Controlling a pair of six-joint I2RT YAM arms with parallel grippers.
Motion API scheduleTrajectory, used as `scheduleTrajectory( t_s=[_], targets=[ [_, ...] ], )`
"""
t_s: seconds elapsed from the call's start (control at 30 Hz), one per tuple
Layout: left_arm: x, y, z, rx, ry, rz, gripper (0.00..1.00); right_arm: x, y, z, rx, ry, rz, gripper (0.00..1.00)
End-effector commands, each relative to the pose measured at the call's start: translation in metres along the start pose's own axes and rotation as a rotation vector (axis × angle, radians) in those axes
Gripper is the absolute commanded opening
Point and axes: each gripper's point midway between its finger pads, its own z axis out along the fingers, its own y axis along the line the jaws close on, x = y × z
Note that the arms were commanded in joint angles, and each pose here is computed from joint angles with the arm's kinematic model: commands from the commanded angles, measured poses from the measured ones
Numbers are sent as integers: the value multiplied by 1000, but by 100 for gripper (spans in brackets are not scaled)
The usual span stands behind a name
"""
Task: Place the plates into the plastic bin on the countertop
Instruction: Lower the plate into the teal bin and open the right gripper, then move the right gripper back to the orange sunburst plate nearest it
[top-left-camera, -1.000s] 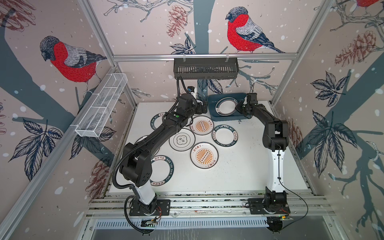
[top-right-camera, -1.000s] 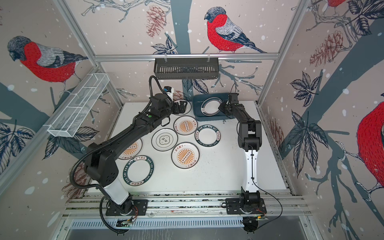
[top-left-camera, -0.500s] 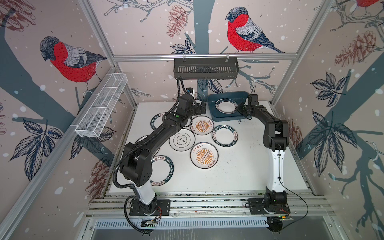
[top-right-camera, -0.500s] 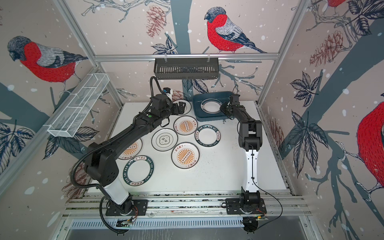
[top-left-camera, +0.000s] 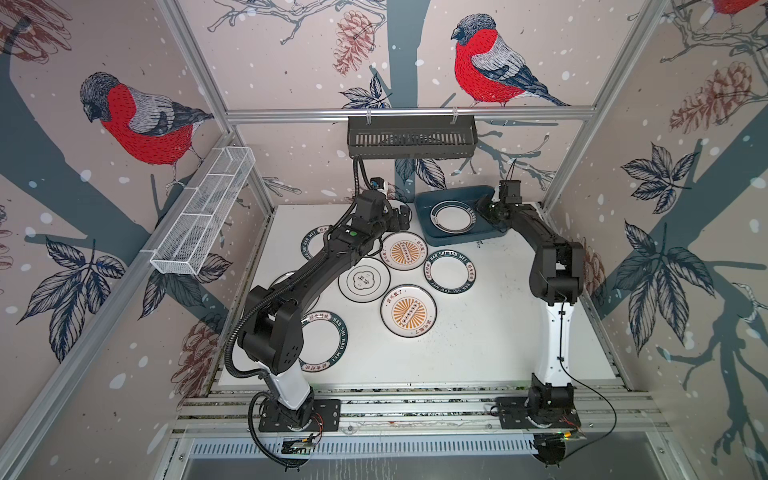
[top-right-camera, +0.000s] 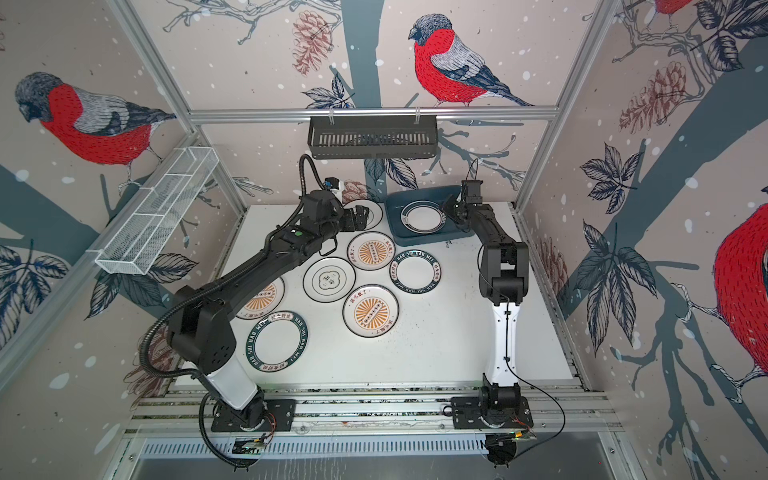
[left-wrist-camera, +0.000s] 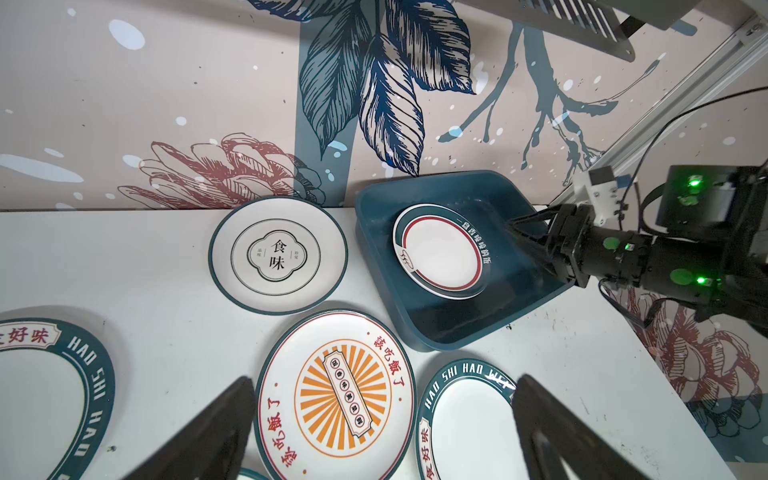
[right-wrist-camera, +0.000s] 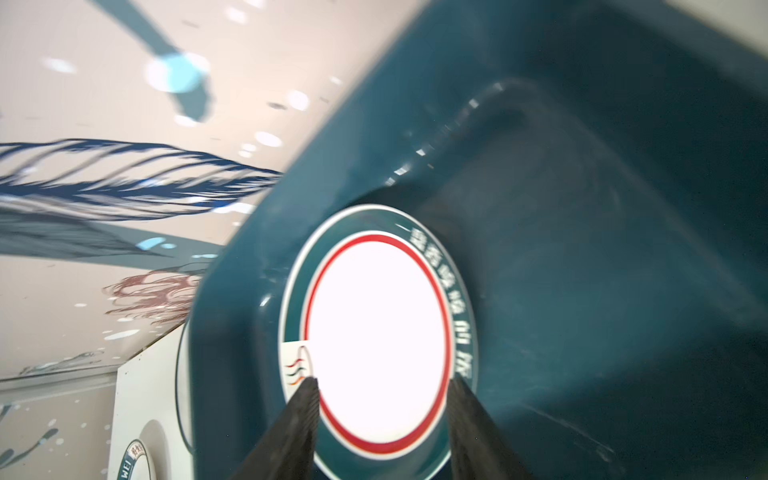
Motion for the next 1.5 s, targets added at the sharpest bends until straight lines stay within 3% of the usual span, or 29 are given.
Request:
scheduleTrajectory(
  t_s=[0.0, 0.2, 0.43, 0.77, 0.9, 1.13, 1.47],
  targets=[
    [-11, -5, -7, 27, -38, 0, 96, -18, 26, -18, -6, -79, -102, 54],
    [-1, -5, -18, 74, -11, -15, 96, -9, 57, -49, 12, -124, -169, 62],
    [27, -9, -27, 195, 97, -44, 96, 42, 53, -101, 17, -116, -102, 69],
    [79, -17, -39, 308, 259, -60, 96, 159, 19, -153, 24, -1, 31, 99],
    [90, -15, -48, 313, 277, -57, 96, 214, 28, -161, -65, 116, 16, 99],
    [107, -18, -55, 343, 347, -54, 96, 306, 57, -173, -137, 345, -134, 100],
    [116, -13, -64, 359, 368, -43, 96, 372, 53, -169, -138, 492, -160, 94]
  ],
)
